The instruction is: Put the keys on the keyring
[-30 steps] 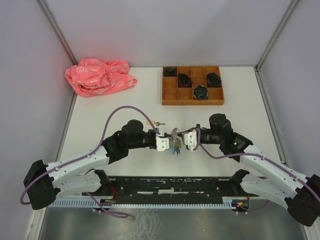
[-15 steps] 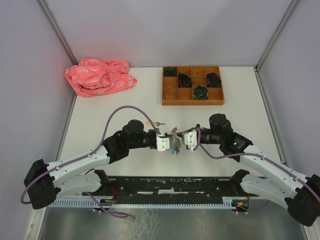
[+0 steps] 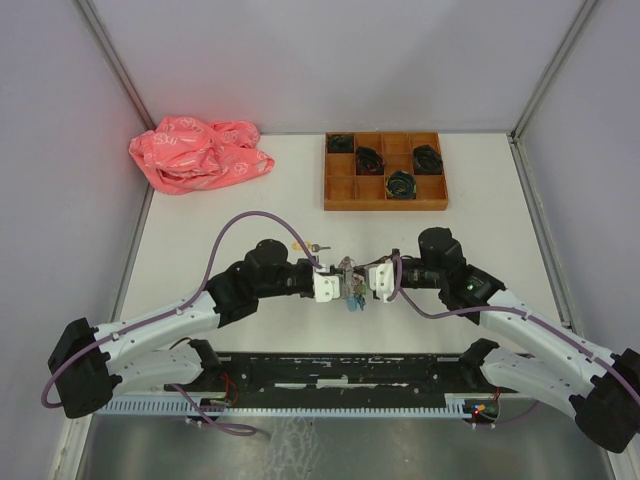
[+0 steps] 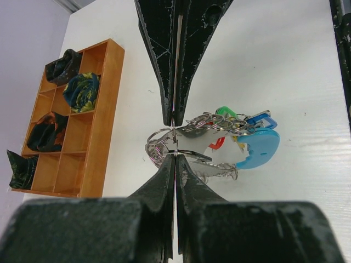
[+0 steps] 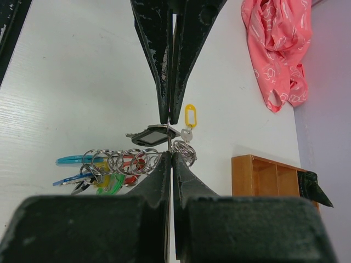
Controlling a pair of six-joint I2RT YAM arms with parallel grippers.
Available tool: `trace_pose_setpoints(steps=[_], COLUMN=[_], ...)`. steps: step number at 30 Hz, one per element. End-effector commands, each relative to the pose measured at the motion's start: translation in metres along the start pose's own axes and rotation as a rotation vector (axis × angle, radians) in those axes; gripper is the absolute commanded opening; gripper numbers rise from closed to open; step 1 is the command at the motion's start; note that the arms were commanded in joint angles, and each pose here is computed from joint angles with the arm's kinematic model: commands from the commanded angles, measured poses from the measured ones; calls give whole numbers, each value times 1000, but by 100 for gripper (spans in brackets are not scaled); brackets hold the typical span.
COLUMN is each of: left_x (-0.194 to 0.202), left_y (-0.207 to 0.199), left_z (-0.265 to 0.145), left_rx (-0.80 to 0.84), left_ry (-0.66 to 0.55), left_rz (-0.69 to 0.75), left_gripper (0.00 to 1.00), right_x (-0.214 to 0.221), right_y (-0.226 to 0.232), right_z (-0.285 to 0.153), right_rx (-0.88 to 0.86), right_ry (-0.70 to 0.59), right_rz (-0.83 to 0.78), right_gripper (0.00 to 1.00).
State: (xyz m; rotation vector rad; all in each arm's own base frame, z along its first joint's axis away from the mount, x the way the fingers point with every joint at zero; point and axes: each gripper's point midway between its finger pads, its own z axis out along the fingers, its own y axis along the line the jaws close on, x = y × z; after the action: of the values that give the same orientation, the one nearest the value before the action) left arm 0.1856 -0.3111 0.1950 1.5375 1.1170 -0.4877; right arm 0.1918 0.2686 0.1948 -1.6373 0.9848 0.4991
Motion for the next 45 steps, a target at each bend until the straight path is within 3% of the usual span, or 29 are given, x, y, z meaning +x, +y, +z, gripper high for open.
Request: trace_pose_setpoints(steps=[1,45], left_x=[-11,-12], left_y=[8,6], left_z=[2,3], left_rx=[-36,-34], left_ry=[-44,-54], left_rz=[-3,-24], left_gripper=[3,3], right_x=[-21,-18], right_y=[-15,-21], right_z=[0,-2], right_rx=[41,77], right_ry=[-68,-46], right_rz=[-47,-11], right_gripper=[1,1])
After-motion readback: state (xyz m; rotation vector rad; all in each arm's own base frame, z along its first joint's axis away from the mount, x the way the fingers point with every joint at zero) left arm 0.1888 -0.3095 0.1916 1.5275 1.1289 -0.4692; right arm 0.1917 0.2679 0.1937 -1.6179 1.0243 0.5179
